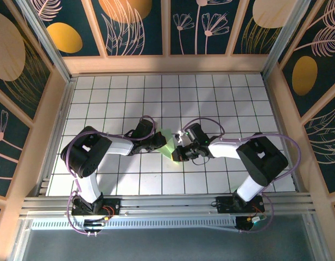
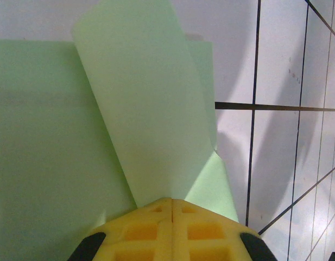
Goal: Fold a paper plane with a square sheet of paper (fold left side to right side)
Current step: Fourth fold the wing at the center of the table.
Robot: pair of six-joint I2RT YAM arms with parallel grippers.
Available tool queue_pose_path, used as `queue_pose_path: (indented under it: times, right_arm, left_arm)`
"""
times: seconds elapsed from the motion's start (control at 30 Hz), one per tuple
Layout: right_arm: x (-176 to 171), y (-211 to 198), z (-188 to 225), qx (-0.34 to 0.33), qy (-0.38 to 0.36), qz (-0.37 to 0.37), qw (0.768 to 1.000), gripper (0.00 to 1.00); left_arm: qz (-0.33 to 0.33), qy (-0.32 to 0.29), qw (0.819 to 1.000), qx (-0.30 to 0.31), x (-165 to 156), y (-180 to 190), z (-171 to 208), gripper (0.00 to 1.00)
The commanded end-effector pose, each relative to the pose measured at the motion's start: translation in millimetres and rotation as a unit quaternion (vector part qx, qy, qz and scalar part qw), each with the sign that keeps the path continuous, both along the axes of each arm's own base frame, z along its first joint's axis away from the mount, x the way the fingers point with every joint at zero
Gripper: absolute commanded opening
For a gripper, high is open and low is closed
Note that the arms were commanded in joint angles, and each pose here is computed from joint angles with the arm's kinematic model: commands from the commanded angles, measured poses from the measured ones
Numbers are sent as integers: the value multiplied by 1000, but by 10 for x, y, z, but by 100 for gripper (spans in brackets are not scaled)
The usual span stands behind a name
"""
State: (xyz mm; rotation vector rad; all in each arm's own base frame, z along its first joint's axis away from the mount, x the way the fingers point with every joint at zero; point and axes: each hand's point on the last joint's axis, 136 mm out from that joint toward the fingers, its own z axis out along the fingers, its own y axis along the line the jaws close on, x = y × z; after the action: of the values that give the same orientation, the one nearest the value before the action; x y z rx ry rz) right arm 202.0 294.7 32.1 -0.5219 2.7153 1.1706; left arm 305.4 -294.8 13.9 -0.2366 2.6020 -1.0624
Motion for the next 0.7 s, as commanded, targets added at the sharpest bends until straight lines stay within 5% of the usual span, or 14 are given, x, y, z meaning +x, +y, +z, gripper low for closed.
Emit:
queue_pose_path:
  times: [0.0, 0.67]
  right_arm:
    - [66, -6, 25, 1, -5, -13, 1000, 4]
    - [-3, -126, -108, -19, 12, -18, 1000, 4]
  left_arm:
    - [18, 43, 997, 58, -160, 243, -317, 0]
    - [18, 44, 997, 63, -144, 243, -323, 0]
